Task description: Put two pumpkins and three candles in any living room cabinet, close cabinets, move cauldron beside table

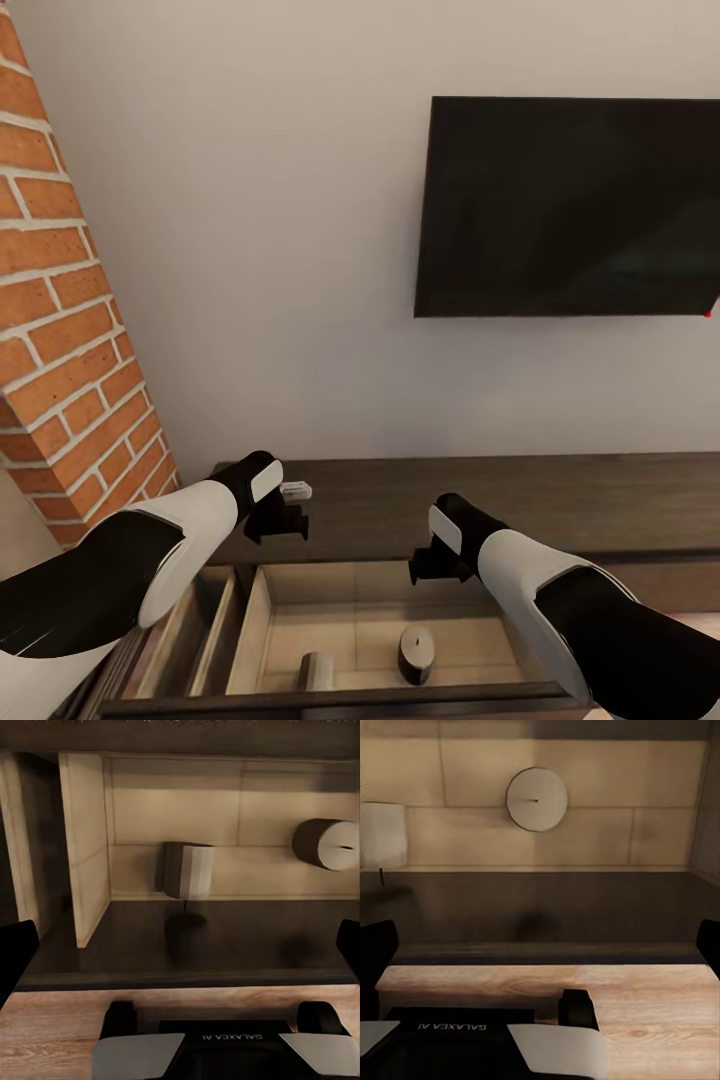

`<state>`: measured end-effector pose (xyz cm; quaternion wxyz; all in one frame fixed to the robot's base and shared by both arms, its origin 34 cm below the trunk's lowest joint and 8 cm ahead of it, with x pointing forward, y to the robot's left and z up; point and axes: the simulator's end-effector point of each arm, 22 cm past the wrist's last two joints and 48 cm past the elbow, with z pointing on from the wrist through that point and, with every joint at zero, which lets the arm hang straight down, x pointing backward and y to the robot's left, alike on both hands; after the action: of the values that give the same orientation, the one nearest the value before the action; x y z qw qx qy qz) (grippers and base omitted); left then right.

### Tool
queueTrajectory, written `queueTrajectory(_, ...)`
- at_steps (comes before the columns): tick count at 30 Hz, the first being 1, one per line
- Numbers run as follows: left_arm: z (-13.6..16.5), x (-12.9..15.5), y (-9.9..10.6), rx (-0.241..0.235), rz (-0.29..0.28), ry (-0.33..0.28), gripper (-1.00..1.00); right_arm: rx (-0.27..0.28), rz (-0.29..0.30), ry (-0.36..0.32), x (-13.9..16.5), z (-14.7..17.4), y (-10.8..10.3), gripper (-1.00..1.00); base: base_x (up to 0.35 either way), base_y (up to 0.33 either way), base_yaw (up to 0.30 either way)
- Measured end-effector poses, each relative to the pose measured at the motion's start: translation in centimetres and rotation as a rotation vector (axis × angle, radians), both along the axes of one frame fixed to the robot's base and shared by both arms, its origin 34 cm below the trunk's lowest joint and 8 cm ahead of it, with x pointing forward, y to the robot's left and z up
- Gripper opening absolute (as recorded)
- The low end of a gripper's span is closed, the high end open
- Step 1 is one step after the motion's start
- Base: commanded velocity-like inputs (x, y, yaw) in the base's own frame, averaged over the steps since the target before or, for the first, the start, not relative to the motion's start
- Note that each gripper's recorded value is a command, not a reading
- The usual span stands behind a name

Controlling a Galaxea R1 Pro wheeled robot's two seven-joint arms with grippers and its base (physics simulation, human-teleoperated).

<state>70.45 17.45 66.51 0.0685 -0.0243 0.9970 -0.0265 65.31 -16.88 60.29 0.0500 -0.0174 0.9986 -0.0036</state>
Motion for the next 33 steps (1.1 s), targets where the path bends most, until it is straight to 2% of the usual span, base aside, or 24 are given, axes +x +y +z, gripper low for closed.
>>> queueTrajectory(16,2.9,0.2,0.1,0.005,-0.002,0.002,1.0,0.002,0.0,0.0,0.3,2.9,0.0,1.0,-0.016,0.0,0.0)
queueTrajectory(22,3.9,0.3,0.2,0.007,-0.001,0.003,1.0,0.002,-0.001,-0.001,0.4,4.0,0.0,1.0,-0.262,0.0,0.01)
queueTrajectory(28,5.1,0.4,0.4,0.009,0.002,0.0,1.0,0.002,-0.001,-0.005,0.6,5.2,0.0,1.0,-0.313,0.0,0.155)
queueTrajectory(33,6.1,1.1,0.5,0.011,0.014,-0.039,1.0,0.001,0.0,-0.011,0.7,6.4,0.0,1.0,-0.324,0.0,0.205)
